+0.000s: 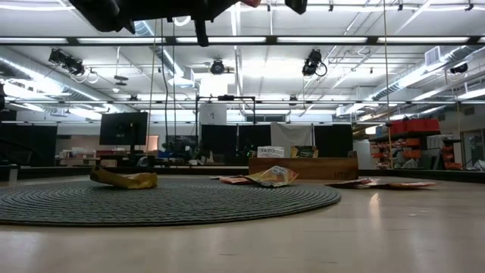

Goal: Pick & Place Tea
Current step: Put the orange tea bag into the right section of the wooden organizer

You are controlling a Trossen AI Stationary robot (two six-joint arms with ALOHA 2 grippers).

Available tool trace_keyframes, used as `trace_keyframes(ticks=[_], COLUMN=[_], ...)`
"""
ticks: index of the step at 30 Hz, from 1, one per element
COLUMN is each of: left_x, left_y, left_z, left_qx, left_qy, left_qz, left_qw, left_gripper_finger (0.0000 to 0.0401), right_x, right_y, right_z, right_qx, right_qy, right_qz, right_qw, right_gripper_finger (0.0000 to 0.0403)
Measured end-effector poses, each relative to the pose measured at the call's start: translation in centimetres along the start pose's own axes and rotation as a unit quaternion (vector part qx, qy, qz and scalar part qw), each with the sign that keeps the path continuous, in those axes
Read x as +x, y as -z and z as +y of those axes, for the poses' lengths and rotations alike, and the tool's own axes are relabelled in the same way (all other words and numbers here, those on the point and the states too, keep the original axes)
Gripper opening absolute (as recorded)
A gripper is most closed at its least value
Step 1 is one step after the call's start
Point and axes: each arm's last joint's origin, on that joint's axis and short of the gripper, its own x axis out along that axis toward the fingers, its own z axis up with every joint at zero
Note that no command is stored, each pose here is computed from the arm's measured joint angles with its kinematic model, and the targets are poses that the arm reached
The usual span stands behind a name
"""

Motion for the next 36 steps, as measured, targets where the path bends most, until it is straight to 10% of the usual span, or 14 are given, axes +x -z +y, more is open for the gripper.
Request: trace_keyframes(ticks=[16, 27, 36], left_x=[0.0, 0.0, 0.0], left_y=[-0.2, -0.2, -0.2], left_z=[0.7, 0.6, 0.7], left_qx=[0.003, -0.001, -0.008], left_qy=[-0.013, -0.011, -0.013], left_qz=[-0.004, -0.003, -0.002], left_qw=[1.000, 1.000, 1.000], left_gripper_finger=[0.0006, 0.0015, 0.0038], right_x=[0.6, 1.5, 1.1], right_y=[-0.3, 0.0, 0.5], right_z=[0.2, -0.4, -0.7], right_qx=[0.011, -0.012, -0.020], right_qy=[-0.025, -0.006, 0.042], right_qz=[-0.008, 0.014, 0.034], right_qw=[1.000, 1.000, 0.998], right_gripper_finger=[0.0173, 0.0014, 0.0002])
